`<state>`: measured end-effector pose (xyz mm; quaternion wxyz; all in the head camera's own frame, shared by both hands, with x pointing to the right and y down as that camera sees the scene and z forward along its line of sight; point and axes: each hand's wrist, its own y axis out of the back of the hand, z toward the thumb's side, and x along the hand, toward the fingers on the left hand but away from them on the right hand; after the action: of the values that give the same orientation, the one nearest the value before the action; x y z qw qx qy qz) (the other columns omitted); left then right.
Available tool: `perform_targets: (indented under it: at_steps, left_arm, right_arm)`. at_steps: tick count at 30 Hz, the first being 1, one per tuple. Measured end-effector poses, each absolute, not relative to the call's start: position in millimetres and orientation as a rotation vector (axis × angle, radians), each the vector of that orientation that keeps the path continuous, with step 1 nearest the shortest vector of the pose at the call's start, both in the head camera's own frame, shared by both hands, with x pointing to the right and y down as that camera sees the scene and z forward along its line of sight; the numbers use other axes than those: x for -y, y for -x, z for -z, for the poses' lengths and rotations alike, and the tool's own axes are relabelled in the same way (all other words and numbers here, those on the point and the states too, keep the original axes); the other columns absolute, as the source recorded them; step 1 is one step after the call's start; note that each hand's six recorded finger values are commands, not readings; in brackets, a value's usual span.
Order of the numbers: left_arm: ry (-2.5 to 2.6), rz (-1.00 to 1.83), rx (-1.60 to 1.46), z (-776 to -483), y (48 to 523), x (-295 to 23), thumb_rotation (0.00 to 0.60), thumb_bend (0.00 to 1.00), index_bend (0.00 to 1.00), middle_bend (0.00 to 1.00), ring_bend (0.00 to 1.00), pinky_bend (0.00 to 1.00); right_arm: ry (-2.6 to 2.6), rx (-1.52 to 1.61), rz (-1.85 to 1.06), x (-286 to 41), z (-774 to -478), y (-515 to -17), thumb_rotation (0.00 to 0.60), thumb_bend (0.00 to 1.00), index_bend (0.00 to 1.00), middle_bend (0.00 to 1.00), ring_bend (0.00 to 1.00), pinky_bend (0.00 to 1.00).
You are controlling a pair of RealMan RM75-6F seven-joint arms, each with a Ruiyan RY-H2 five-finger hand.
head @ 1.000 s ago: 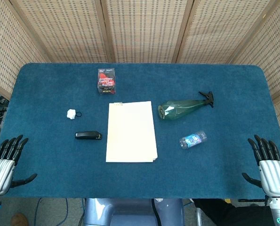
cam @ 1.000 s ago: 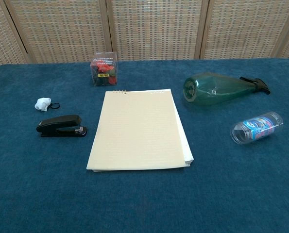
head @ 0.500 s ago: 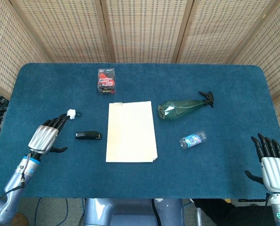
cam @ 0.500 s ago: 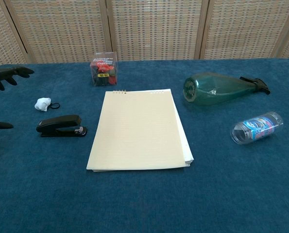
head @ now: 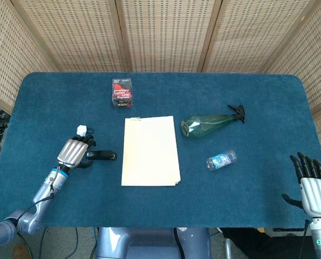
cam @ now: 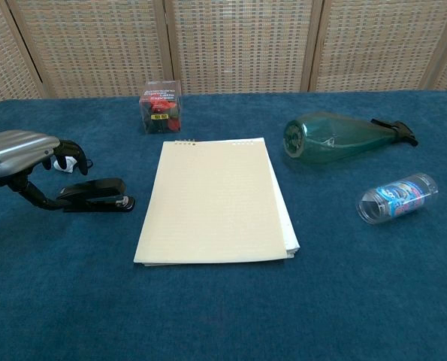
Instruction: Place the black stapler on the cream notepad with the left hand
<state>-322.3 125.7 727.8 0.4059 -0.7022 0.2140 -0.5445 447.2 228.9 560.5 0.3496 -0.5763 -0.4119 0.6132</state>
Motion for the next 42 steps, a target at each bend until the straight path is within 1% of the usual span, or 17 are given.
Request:
perform_targets:
  at_steps: [4,8,21,26,32,37,40,42]
  left_arm:
    - [1.765,1.368,-0.515,-734,314,-128,0.600,0.28,0.36,0.24,0.31,0.34]
    - [1.751,1.371,-0.505,-739,309,-129,0.600,0.33,0.38,0.26,0.32,0.36]
    - [1.747,1.388,-0.503,-754,291,-132,0.600,0.33,0.39,0.26,0.32,0.37]
    - [1.757,1.392,-0.496,-757,287,-134,0.600,0.33,0.39,0.26,0.34,0.43]
    - [1.762,1.388,-0.488,-759,281,-136,0.600,0.34,0.43,0.28,0.42,0.52]
    - [1.747,1.393,-0.473,-762,280,-139,0.600,0.40,0.55,0.39,0.54,0.60]
    - [1.739,1.401,-0.474,-763,282,-140,0.600,0.46,0.59,0.43,0.57,0.63]
    - [1.744,1.400,-0.486,-763,283,-139,0.600,0.47,0.61,0.44,0.58,0.63]
  right_arm:
    - [1.491,1.066,-1.593,-229,-561,-448,0.600,0.00,0.00,0.00,0.00,0.00]
    - [1.490,1.066,-1.597,-229,-562,-449,0.600,0.00,0.00,0.00,0.00,0.00]
    - [1.487,1.070,-1.608,-228,-563,-451,0.600,0.00,0.00,0.00,0.00,0.00]
    - [1.487,1.074,-1.611,-228,-563,-453,0.600,0.00,0.00,0.00,0.00,0.00]
    - [1.490,1.073,-1.614,-228,-564,-453,0.600,0.00,0.00,0.00,0.00,0.00]
    - [1.492,1.076,-1.612,-228,-564,-453,0.600,0.00,0.00,0.00,0.00,0.00]
    - [1.493,1.078,-1.611,-229,-563,-454,0.600,0.00,0.00,0.00,0.00,0.00]
    - [1.494,1.080,-1.609,-229,-562,-454,0.600,0.00,0.00,0.00,0.00,0.00]
